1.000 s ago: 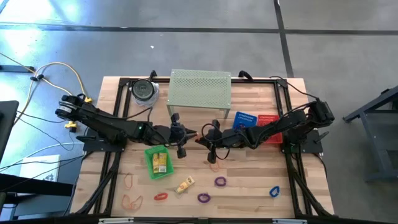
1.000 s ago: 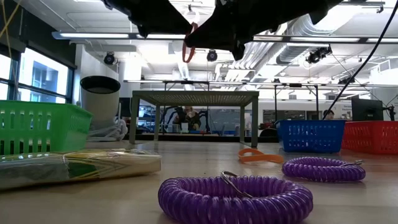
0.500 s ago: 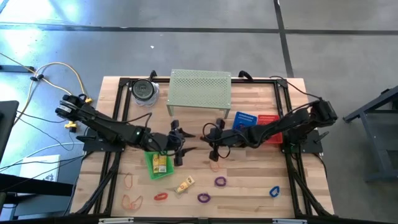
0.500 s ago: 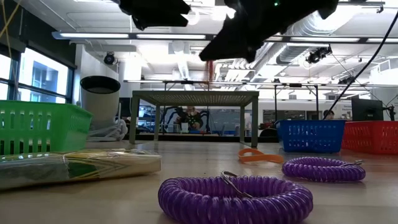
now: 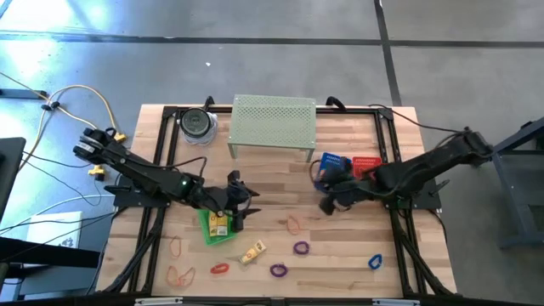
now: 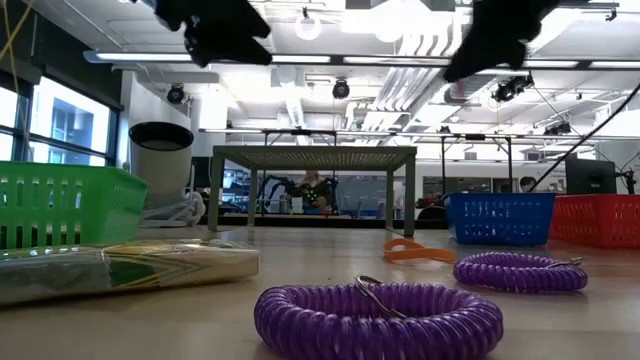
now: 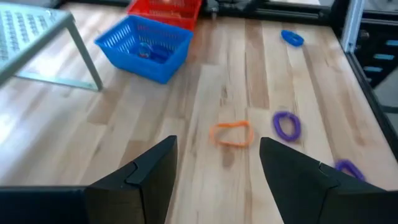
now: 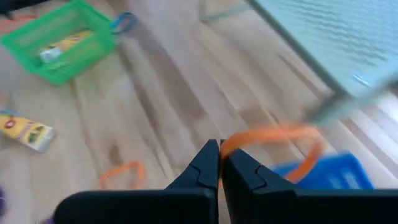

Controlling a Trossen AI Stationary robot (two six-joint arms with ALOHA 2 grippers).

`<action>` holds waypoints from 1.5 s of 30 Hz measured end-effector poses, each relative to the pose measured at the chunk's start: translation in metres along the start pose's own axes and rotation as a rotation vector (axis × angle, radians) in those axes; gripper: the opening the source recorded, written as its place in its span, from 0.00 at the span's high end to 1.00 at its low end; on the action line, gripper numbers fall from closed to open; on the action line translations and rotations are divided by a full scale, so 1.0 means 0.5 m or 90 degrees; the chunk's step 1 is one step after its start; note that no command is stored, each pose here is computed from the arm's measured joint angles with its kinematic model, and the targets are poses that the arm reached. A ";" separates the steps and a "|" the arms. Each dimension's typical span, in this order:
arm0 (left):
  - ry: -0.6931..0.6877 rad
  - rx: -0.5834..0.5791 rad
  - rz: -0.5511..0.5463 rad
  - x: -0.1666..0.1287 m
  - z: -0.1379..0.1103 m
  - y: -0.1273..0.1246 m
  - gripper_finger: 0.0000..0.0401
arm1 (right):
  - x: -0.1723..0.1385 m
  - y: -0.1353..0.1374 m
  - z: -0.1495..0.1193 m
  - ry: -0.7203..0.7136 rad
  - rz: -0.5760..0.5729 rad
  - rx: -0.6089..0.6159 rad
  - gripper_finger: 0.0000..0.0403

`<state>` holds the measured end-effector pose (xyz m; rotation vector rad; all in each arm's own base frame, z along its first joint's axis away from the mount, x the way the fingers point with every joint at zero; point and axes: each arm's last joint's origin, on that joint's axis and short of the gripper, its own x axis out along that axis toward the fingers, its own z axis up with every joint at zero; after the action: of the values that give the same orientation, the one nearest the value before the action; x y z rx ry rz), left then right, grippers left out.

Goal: Pick & Place Office Desk Supplies
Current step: Put the orange rubber band into the red bin

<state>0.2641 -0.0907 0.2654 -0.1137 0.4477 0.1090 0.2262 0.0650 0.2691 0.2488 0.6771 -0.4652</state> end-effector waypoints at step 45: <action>0.171 -0.118 -0.078 -0.128 -0.012 0.052 0.45 | 0.067 -0.216 -0.047 0.688 -0.366 0.327 0.99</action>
<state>0.2008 -0.0711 0.2860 -0.3404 0.6965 0.0138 0.1835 -0.0316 0.2217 0.8292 1.7041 -1.0776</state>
